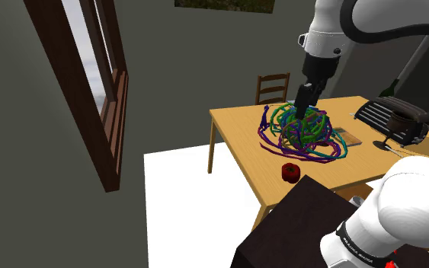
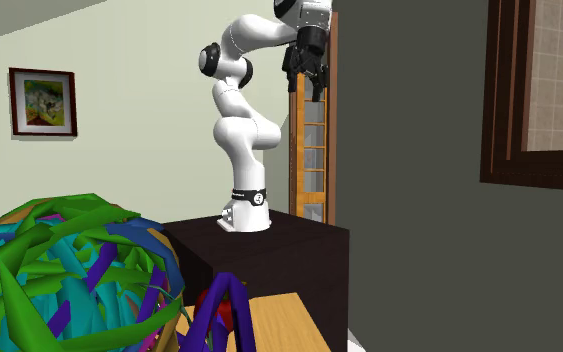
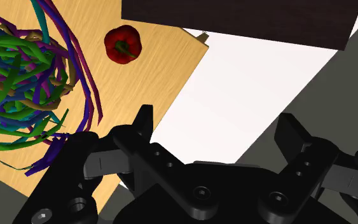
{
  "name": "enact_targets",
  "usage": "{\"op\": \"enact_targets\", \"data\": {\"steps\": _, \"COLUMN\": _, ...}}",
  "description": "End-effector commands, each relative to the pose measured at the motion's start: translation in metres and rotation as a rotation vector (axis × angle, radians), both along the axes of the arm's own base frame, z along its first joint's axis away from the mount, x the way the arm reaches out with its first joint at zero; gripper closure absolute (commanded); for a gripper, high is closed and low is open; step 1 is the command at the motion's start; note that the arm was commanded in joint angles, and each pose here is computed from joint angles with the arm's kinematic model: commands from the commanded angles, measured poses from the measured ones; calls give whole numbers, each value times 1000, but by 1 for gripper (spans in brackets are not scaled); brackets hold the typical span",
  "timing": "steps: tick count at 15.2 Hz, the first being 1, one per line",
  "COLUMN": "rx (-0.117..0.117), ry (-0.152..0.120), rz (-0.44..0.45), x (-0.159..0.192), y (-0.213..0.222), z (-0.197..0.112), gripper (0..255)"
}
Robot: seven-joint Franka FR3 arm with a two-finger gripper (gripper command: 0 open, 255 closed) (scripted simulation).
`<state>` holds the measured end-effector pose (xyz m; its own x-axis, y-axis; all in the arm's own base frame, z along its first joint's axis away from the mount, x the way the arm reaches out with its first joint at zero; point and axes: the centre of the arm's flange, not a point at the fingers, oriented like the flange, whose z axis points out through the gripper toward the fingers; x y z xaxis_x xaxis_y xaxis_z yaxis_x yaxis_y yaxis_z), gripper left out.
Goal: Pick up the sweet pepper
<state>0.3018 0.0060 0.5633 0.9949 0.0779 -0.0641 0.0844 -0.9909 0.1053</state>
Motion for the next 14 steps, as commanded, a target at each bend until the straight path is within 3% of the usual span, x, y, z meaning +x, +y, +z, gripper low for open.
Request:
{"op": "enact_targets", "data": {"steps": 1, "rx": 0, "ry": 0, "rz": 0, "x": 0, "y": 0, "z": 0, "gripper": 0}}
{"op": "enact_targets", "data": {"steps": 14, "rx": 23, "ry": -11, "rz": 410, "x": -24, "y": -93, "z": -144, "gripper": 0}}
